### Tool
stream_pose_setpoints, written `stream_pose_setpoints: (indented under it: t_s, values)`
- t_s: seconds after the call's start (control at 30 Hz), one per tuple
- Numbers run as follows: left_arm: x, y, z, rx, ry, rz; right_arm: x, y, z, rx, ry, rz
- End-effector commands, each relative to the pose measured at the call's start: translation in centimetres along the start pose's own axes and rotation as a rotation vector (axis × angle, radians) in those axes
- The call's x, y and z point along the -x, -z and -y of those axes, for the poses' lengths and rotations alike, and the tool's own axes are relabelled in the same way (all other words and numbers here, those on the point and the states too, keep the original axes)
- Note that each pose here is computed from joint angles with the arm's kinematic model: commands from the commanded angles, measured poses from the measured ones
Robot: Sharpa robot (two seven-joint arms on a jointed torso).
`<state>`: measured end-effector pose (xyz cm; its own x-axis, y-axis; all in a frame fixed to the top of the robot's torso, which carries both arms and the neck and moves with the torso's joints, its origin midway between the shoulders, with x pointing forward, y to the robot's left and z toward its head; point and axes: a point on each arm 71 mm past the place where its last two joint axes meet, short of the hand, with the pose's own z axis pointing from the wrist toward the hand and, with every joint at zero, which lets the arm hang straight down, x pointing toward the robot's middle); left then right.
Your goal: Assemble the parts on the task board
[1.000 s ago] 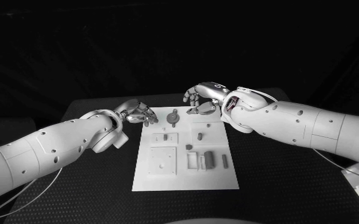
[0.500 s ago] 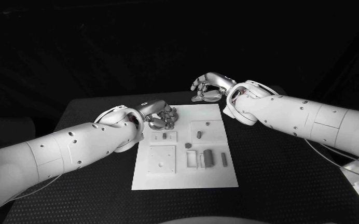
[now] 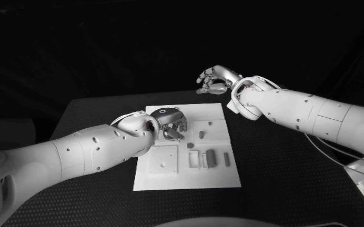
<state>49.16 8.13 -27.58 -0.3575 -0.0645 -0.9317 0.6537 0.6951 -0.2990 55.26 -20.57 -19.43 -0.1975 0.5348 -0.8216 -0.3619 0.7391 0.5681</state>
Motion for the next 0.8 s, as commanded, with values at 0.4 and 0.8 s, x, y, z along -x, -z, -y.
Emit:
stream_pose_setpoints:
  t_s: [0.4,0.8]
  values:
    - [-1.7,-1.26,1.25,-0.046,-0.046,-0.053,0.1,-0.6,-0.5,0.013,-0.023,0.006]
    - [-3.86,-1.83,1.18,-0.047,-0.053,-0.091,0.4,-0.9,-1.1,0.024,-0.024,0.009]
